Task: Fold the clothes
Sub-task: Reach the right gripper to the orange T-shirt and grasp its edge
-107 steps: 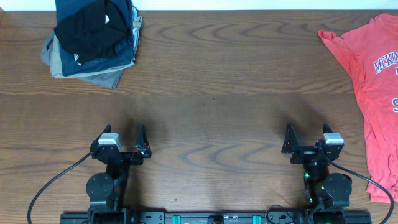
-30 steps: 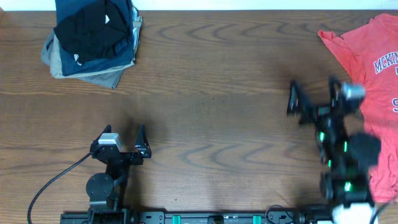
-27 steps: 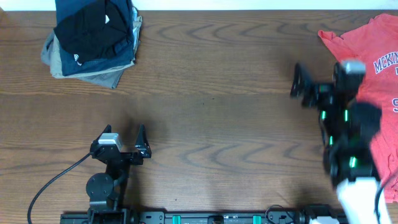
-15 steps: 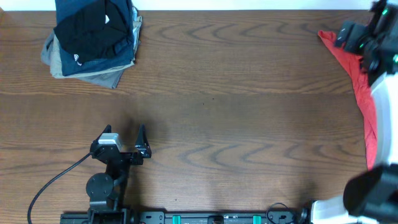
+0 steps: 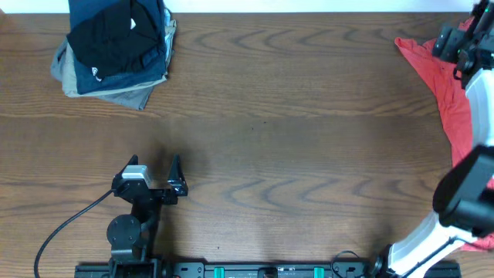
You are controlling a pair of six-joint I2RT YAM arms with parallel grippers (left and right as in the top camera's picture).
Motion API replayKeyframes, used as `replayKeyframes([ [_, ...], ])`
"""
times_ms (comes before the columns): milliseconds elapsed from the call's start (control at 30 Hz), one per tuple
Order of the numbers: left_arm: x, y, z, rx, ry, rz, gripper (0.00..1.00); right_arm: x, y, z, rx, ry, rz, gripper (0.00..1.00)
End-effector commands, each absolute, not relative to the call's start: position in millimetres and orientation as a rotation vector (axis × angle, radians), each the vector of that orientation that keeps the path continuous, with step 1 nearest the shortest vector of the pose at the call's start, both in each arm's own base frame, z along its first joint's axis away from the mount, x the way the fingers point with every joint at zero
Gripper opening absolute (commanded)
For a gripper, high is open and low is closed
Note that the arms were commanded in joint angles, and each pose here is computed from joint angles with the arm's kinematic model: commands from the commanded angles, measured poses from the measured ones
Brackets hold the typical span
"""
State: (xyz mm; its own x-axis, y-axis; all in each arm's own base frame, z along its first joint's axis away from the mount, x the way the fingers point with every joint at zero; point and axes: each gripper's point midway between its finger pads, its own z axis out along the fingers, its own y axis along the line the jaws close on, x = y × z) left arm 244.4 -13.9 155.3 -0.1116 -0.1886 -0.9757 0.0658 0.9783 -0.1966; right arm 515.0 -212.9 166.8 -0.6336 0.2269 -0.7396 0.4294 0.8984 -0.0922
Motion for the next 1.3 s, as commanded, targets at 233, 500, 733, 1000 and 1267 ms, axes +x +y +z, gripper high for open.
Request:
replayKeyframes([
  [233, 244, -15, 140, -0.078, 1.714, -0.212, 0.98, 516, -258, 79, 0.49, 2.389, -0.429, 0.89],
  [500, 244, -15, 140, -0.077, 1.714, -0.213, 0.98, 524, -258, 48, 0.429, 2.416, -0.417, 0.8],
  [733, 244, -15, 140, -0.077, 1.714, -0.213, 0.98, 531, -253, 20, 0.406, 2.432, -0.365, 0.74],
  [1000, 244, -15, 140, -0.077, 1.714, -0.213, 0.98, 539, -250, 21, 0.388, 2.406, -0.328, 0.53],
  [1267, 244, -15, 140, -0.078, 1.714, -0.212, 0.98, 541, -251, 23, 0.386, 2.394, -0.331, 0.34],
])
